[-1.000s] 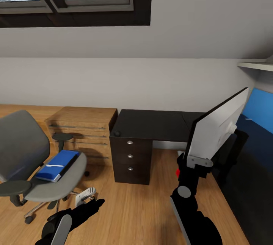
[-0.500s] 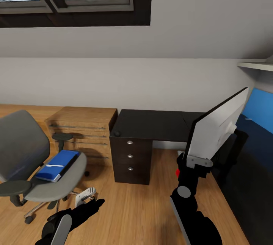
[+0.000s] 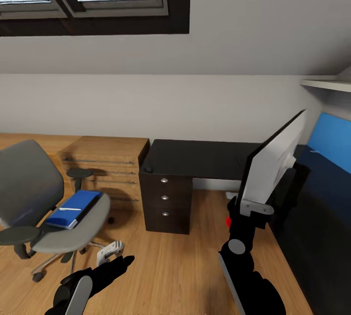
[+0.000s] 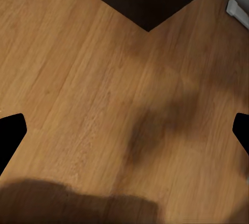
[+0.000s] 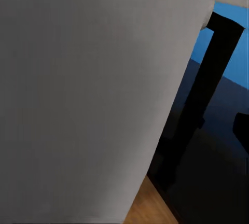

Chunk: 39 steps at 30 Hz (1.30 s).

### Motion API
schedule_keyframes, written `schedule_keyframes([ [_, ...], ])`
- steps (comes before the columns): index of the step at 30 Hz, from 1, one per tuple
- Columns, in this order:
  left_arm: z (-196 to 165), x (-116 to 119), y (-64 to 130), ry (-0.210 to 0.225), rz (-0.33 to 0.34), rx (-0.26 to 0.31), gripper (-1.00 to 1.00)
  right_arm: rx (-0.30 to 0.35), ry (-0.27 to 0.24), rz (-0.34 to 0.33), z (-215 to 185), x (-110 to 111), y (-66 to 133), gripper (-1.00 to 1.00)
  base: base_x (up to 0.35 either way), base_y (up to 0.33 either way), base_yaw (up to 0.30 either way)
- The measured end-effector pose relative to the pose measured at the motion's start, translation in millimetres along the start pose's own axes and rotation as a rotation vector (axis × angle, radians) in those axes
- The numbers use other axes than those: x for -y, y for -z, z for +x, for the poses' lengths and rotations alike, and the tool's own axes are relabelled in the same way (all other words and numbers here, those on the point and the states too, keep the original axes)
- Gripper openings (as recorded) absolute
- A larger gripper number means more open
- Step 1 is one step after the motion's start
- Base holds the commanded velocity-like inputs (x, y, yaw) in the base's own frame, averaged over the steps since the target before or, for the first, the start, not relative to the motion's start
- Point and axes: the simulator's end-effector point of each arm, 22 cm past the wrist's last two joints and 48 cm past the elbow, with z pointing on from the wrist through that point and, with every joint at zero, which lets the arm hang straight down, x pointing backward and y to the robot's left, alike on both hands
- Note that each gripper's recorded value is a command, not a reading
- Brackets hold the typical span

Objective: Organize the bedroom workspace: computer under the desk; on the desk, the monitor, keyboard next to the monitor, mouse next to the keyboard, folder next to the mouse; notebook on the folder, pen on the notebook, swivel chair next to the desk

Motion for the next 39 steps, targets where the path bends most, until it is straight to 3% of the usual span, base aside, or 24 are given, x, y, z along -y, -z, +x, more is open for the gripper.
schedule_keyframes([
  [23,0.3,0.5,-0.2,-0.001,0.001,-0.001,1.00,0.001,0.001,0.001,-0.1,0.1,-0.1,1.00,-0.263,-0.065,0.000],
  [39,-0.3,-0.5,0.3,0.001,-0.001,0.001,1.00,0.001,0.000,0.001,-0.3,0.3,0.1,1.00,-0.051,-0.025,0.000],
])
